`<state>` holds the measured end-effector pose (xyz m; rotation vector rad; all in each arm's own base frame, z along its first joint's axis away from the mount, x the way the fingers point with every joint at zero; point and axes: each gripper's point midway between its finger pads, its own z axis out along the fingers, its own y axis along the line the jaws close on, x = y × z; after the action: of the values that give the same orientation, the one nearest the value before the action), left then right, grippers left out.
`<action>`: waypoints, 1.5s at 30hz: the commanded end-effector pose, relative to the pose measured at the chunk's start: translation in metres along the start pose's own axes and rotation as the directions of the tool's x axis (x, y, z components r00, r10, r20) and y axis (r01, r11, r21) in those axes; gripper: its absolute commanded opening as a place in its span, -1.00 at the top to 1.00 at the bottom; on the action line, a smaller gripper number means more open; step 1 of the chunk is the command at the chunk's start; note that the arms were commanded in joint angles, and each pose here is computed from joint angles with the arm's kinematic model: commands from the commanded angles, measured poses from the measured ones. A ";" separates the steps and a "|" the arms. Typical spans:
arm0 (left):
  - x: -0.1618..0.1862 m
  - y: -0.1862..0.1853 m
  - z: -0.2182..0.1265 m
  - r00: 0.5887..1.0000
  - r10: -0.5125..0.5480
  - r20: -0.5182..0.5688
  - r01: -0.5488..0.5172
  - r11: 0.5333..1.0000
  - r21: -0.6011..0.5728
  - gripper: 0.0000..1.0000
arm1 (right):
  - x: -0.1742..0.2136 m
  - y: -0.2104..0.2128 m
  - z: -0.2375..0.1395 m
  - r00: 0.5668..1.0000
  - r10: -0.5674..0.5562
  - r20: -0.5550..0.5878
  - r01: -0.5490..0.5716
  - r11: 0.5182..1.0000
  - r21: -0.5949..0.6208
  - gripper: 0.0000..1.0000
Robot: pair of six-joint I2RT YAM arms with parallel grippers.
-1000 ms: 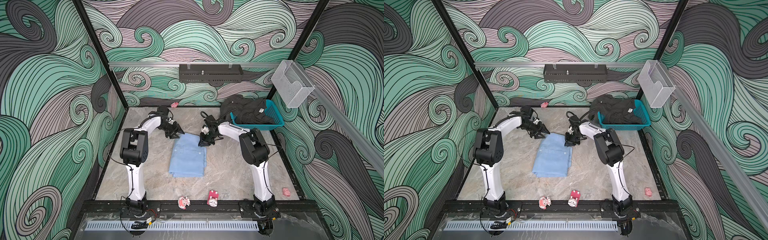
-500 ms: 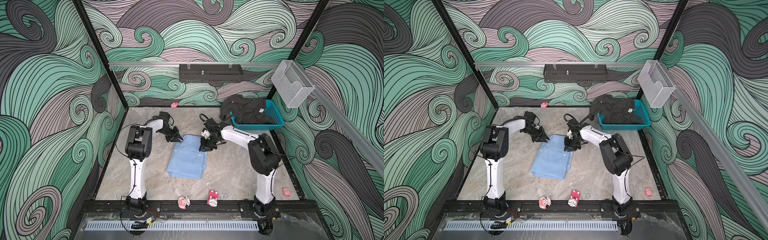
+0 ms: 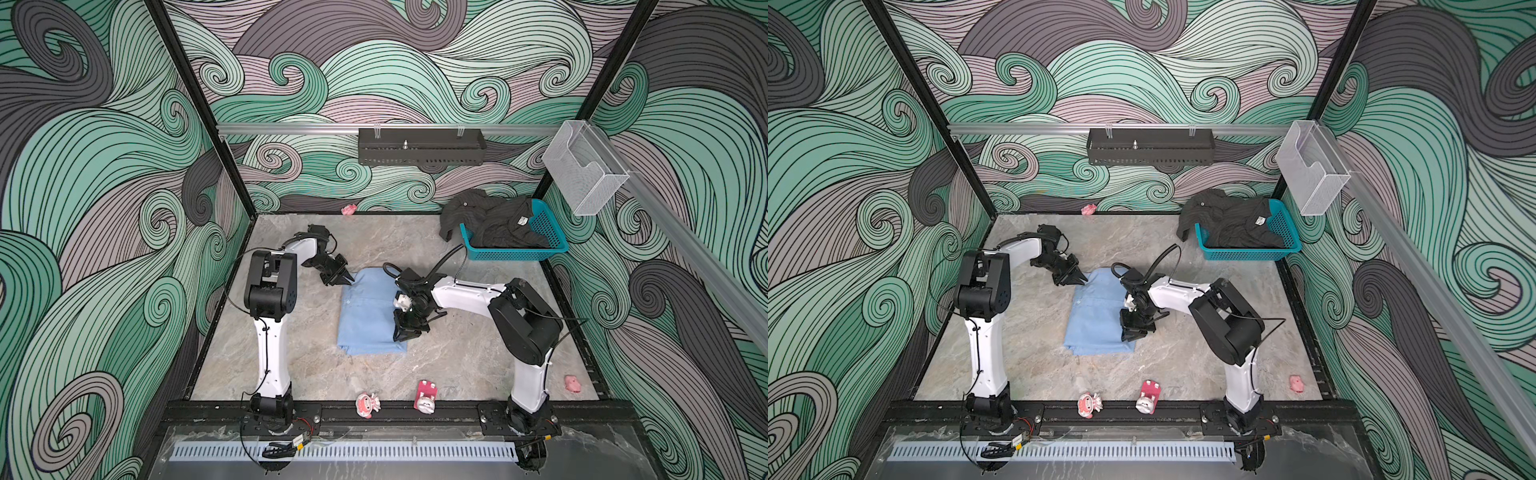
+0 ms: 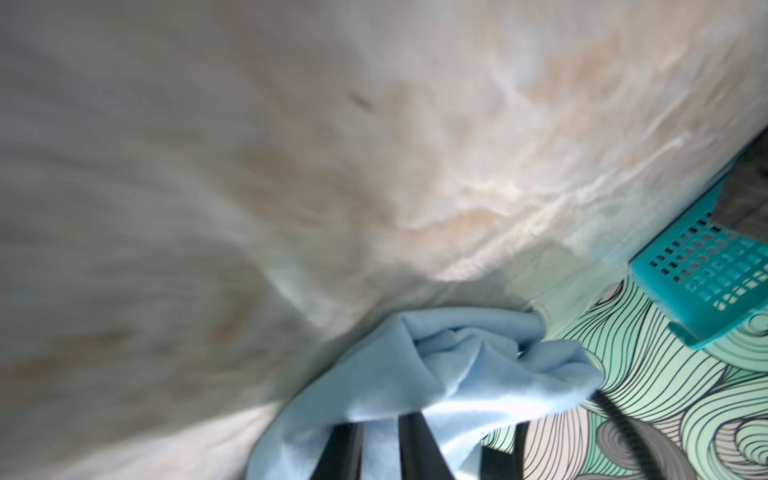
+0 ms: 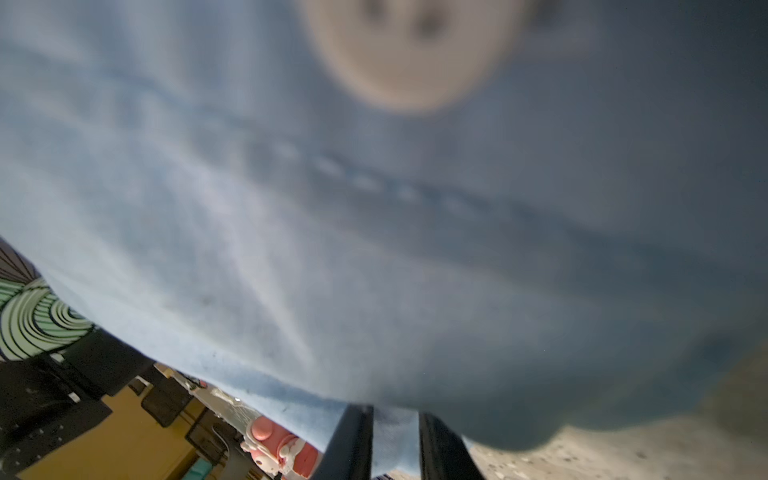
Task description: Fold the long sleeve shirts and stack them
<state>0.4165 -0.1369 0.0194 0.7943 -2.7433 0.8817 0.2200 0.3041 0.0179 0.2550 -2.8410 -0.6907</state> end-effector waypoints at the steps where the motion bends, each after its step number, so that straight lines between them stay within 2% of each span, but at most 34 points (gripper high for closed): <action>1: -0.015 0.051 -0.007 0.992 -0.107 0.072 0.116 0.983 -0.139 0.62 | -0.031 -0.022 0.000 1.000 0.019 0.011 -0.020 0.999 0.049 0.57; 6: -0.035 0.062 -0.028 0.979 -0.157 0.129 0.172 0.978 -0.120 0.62 | -0.088 -0.007 -0.007 0.999 -0.023 0.040 0.022 0.999 0.032 0.59; 9: -0.045 0.068 -0.044 0.971 -0.178 0.158 0.197 0.974 -0.113 0.54 | -0.113 0.005 -0.010 0.998 -0.048 0.049 0.047 0.999 0.013 0.59; 13: -0.048 0.065 -0.073 0.966 -0.171 0.194 0.189 0.979 -0.078 0.27 | -0.139 0.028 -0.028 0.991 -0.101 0.088 0.103 0.995 -0.017 0.58; 18: -0.022 0.049 -0.129 0.953 -0.100 0.285 0.122 0.991 -0.062 -0.03 | -0.140 0.059 -0.080 0.965 -0.188 0.183 0.196 0.980 -0.029 0.56; 21: 0.005 0.035 -0.166 0.934 -0.020 0.357 0.038 0.998 -0.042 -0.10 | -0.120 0.070 -0.126 0.929 -0.250 0.272 0.256 0.967 0.014 0.56; 23: 0.025 0.019 -0.185 0.910 0.076 0.407 -0.067 0.997 -0.035 -0.12 | -0.098 0.071 -0.157 0.874 -0.319 0.365 0.308 0.947 0.092 0.54; 24: 0.036 0.013 -0.189 0.898 0.131 0.421 -0.120 0.991 -0.051 -0.12 | -0.094 0.070 -0.166 0.836 -0.343 0.428 0.321 0.939 0.125 0.48; 25: 0.048 0.006 -0.191 0.880 0.197 0.433 -0.182 0.980 -0.076 -0.12 | -0.088 0.065 -0.176 0.790 -0.348 0.504 0.322 0.936 0.142 0.34; 26: 0.062 -0.002 -0.189 0.862 0.263 0.433 -0.244 0.965 -0.099 -0.12 | -0.085 0.058 -0.180 0.749 -0.336 0.571 0.321 0.938 0.131 0.28; 27: 0.072 -0.006 -0.186 0.843 0.319 0.433 -0.294 0.947 -0.126 -0.12 | -0.084 0.050 -0.180 0.720 -0.313 0.619 0.318 0.942 0.107 0.30; 28: 0.084 -0.013 -0.180 0.810 0.399 0.429 -0.362 0.917 -0.169 -0.12 | -0.083 0.041 -0.187 0.698 -0.249 0.671 0.286 0.956 0.057 0.40; 29: 0.096 -0.017 -0.171 0.771 0.482 0.416 -0.426 0.876 -0.225 -0.12 | -0.080 0.030 -0.187 0.699 -0.180 0.693 0.266 0.964 -0.018 0.47; 31: 0.113 -0.018 -0.149 0.716 0.597 0.362 -0.508 0.802 -0.315 -0.13 | -0.071 0.023 -0.192 0.712 -0.070 0.699 0.291 0.935 -0.203 0.52; 32: 0.122 -0.019 -0.139 0.687 0.651 0.323 -0.548 0.756 -0.357 -0.13 | -0.069 0.014 -0.194 0.721 -0.016 0.693 0.271 0.927 -0.261 0.50; 33: 0.129 -0.017 -0.133 0.659 0.695 0.287 -0.576 0.712 -0.402 -0.15 | -0.067 0.009 -0.194 0.726 -0.001 0.688 0.265 0.923 -0.279 0.37; 35: 0.141 -0.017 -0.118 0.584 0.786 0.203 -0.634 0.598 -0.491 -0.31 | -0.053 -0.003 -0.188 0.737 -0.032 0.675 0.244 0.944 -0.221 0.00; 37: 0.149 -0.017 -0.105 0.524 0.841 0.134 -0.672 0.505 -0.542 -0.42 | -0.040 -0.012 -0.189 0.721 -0.050 0.691 0.230 0.958 -0.171 -0.13; 40: 0.154 -0.017 -0.081 0.474 0.879 0.050 -0.713 0.416 -0.565 -0.60 | -0.021 -0.022 -0.193 0.685 -0.075 0.725 0.234 0.965 -0.121 -0.09; 42: 0.155 -0.017 -0.063 0.455 0.891 -0.005 -0.736 0.373 -0.565 -0.89 | -0.011 -0.027 -0.194 0.677 -0.086 0.731 0.235 0.966 -0.104 -0.07; 43: 0.155 -0.018 -0.054 0.441 0.897 -0.033 -0.745 0.346 -0.570 -0.97 | -0.006 -0.029 -0.193 0.679 -0.090 0.729 0.236 0.967 -0.101 -0.07; 45: 0.153 -0.019 -0.040 0.424 0.902 -0.087 -0.755 0.298 -0.585 -0.97 | 0.002 -0.032 -0.191 0.685 -0.100 0.722 0.237 0.967 -0.091 -0.06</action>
<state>0.2871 -0.1924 0.1184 -0.7257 -3.3465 0.0973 0.2729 0.2008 0.1800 0.2477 -3.4496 -1.4194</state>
